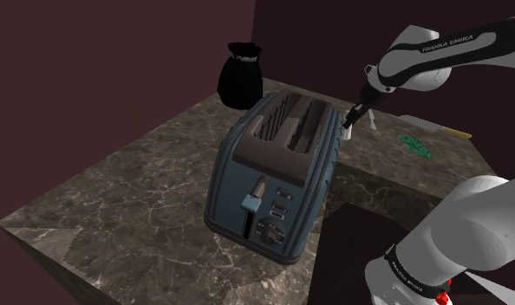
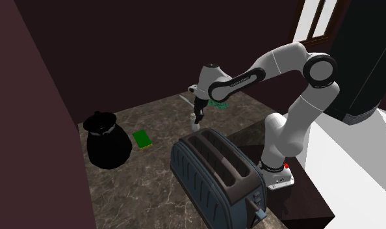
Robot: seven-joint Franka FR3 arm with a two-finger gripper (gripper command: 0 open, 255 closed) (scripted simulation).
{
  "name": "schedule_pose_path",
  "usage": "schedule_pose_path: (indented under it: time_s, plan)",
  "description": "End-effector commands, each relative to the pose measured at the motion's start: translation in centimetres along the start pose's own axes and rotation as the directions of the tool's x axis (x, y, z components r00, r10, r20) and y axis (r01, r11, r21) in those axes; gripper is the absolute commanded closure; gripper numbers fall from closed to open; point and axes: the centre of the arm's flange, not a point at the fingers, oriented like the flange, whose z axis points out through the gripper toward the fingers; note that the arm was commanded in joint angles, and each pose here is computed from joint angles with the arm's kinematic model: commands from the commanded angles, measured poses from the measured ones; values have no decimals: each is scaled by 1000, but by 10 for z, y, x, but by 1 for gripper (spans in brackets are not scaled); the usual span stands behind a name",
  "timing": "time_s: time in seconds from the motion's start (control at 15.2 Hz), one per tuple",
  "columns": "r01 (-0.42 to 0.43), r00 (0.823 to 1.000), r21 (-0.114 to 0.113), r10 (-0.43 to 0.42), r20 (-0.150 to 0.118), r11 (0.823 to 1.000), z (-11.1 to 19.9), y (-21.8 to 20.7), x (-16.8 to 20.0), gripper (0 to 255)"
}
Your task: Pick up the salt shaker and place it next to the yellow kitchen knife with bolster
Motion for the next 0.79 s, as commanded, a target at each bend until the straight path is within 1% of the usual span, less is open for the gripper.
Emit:
schedule_pose_path:
  time_s: [0.0,0.73]
  plan:
    - [0,1000,0,0,0,1000,-10,0,3,255]
    - [0,1000,0,0,0,1000,-67,1,15,255]
